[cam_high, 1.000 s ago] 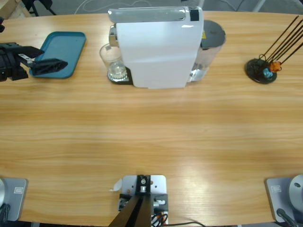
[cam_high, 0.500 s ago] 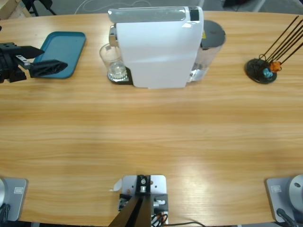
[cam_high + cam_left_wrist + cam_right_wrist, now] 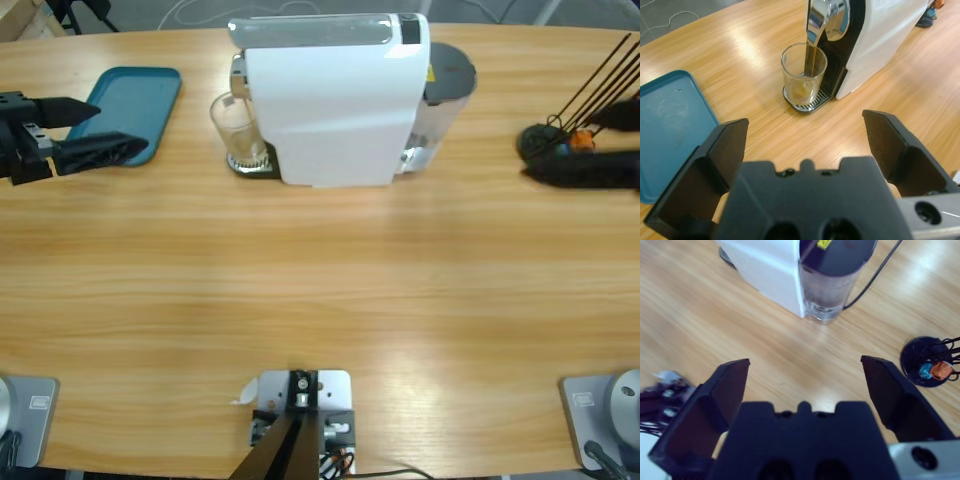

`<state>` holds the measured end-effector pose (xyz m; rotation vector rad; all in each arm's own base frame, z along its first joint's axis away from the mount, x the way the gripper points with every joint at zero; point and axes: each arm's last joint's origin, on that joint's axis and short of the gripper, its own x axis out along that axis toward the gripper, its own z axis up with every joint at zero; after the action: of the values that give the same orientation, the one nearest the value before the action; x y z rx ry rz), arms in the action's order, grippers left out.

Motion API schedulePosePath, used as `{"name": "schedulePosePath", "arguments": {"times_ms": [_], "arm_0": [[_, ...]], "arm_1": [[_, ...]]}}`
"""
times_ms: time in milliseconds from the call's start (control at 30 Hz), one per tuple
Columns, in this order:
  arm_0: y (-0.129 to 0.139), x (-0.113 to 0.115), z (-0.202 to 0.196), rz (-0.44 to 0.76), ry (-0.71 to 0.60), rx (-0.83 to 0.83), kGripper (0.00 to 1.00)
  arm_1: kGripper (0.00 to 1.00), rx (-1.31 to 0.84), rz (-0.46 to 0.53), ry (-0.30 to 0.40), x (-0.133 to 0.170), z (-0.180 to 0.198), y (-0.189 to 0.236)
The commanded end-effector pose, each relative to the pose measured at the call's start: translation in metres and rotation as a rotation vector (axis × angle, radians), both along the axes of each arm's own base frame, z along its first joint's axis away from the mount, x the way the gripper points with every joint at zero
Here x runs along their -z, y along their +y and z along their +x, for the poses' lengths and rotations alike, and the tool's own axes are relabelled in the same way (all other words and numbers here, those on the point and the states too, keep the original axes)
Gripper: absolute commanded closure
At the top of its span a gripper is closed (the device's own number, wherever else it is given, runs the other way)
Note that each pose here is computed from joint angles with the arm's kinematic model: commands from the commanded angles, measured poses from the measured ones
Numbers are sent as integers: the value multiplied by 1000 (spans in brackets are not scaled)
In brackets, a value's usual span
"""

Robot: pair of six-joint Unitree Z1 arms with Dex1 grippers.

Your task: Pour coffee

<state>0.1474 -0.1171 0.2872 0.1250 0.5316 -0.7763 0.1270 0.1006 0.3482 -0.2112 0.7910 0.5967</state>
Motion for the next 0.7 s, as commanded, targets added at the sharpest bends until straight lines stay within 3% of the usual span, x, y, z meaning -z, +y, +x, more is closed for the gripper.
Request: {"name": "schedulePosePath", "arguments": {"times_ms": [33, 333, 500, 700], "arm_0": [[4, -1, -10, -12, 7, 3, 0], [12, 2, -23, -4, -10, 27, 0], [13, 20, -25, 41, 57, 22, 0], [23, -2, -38, -1, 15, 17, 0]], "arm_1": [[0, -24, 73, -200, 38, -36, -31], [0, -35, 55, -180, 48, -21, -18], [0, -37, 45, -167, 53, -17, -15], [0, -36, 48, -172, 56, -15, -14]]}}
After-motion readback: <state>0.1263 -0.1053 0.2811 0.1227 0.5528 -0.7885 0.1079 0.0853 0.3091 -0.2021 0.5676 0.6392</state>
